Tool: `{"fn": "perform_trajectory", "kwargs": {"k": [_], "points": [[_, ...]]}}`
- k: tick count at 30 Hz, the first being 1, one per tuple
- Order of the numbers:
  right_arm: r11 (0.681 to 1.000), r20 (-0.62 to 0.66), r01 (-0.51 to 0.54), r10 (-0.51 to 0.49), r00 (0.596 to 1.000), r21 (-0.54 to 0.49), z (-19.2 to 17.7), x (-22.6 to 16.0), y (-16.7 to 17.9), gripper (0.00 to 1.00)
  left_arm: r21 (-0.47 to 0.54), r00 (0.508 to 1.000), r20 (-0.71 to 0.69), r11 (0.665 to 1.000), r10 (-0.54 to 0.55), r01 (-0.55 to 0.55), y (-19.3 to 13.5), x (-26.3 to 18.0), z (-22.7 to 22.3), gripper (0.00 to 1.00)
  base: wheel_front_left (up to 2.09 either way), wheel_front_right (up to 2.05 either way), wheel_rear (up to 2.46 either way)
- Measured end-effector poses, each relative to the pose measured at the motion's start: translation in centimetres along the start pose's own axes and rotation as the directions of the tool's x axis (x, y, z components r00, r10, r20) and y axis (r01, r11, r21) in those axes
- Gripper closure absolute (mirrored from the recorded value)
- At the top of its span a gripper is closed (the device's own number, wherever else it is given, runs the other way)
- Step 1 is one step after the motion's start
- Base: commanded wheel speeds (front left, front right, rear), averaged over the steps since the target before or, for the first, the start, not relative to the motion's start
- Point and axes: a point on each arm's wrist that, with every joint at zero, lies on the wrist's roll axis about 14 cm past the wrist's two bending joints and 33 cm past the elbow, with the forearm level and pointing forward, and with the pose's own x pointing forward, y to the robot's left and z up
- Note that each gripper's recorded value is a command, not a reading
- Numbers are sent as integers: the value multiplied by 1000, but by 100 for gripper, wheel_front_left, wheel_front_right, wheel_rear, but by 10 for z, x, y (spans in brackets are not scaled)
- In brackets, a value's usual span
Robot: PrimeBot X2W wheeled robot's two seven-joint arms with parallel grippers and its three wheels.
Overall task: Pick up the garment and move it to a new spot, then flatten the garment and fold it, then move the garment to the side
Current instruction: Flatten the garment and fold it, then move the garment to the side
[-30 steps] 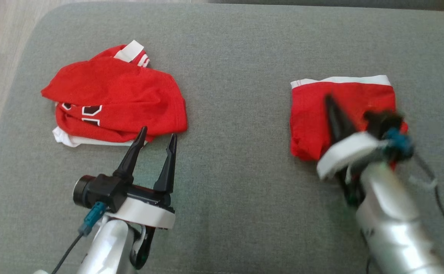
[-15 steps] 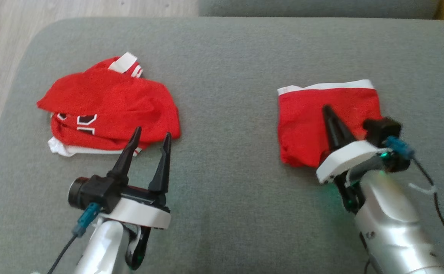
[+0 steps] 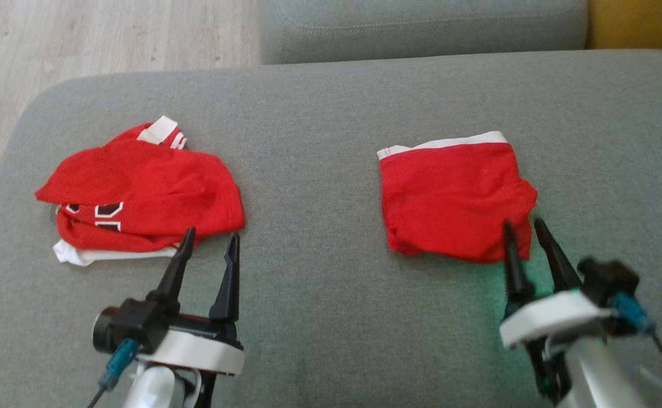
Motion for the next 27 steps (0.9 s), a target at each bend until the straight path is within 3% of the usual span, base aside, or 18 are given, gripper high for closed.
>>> {"fn": "perform_trajectory", "kwargs": {"k": [7, 13, 20, 24, 27], "points": [[1000, -20, 11, -11, 1000, 19, -11, -16, 1, 0, -16, 1000, -14, 1000, 12, -12, -1, -7, -6, 0, 0, 0, 0], [1000, -7, 17, -17, 1000, 0, -2, 2, -3, 0, -21, 999, -29, 999, 30, -30, 4, -9, -11, 0, 0, 0, 0], [996, -94, 84, -83, 992, 4, -4, 35, -27, 0, -26, 997, -62, 998, 50, -52, 12, -7, -22, 0, 0, 0, 0], [990, -200, 138, -134, 970, 7, -18, 56, -45, 0, -23, 996, -63, 998, 57, -59, 18, 2, -23, 0, 0, 0, 0], [983, -376, 172, -134, 917, 68, -54, 65, -46, 0, -20, 996, -72, 998, 55, -56, 20, 8, -26, 0, 0, 0, 0]]}}
